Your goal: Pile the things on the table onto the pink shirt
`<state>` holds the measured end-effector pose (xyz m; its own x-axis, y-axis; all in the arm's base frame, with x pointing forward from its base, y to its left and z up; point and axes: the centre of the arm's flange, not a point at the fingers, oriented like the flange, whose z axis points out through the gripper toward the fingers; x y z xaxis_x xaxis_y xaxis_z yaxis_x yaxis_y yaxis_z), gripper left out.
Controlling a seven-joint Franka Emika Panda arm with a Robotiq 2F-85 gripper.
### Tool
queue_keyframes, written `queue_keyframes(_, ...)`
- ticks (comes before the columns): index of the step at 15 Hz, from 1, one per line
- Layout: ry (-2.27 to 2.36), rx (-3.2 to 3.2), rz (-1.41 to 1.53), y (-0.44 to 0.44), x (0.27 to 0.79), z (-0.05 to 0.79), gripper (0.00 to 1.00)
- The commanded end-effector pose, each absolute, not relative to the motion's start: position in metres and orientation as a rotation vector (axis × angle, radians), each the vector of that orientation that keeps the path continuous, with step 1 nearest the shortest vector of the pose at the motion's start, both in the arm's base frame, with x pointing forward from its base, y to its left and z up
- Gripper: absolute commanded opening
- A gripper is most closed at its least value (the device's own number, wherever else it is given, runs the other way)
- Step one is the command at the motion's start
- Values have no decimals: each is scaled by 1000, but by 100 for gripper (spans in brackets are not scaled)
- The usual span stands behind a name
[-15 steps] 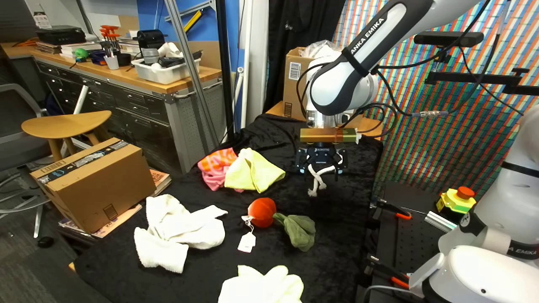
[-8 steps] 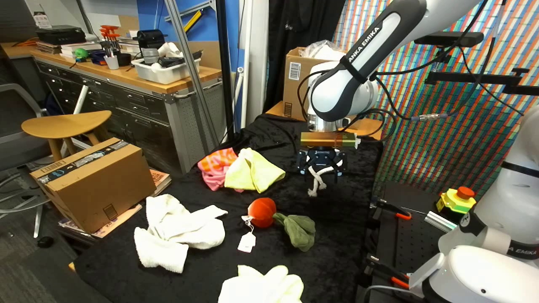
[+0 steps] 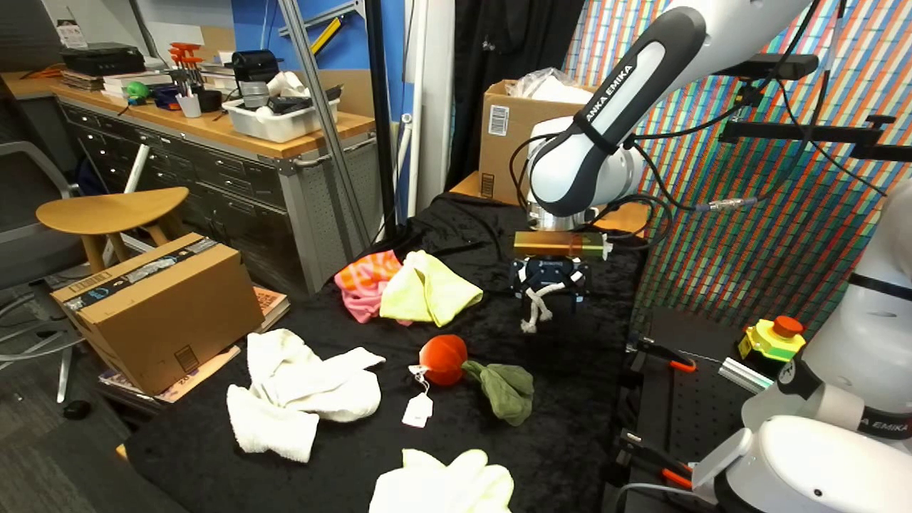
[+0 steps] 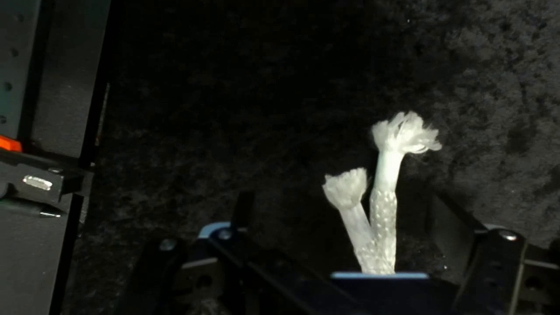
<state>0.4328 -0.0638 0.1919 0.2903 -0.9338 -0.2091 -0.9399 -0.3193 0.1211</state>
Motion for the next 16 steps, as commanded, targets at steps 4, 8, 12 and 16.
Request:
queue_keyframes(4,1814,-2502,320,-83,428,192,100)
queue_keyframes(8,1796,-2519,322,-81,430,190,100)
queue_keyframes(12,1782,-2531,334,-82,429,186,100)
queue_keyframes(16,1772,-2542,344,-83,429,183,100)
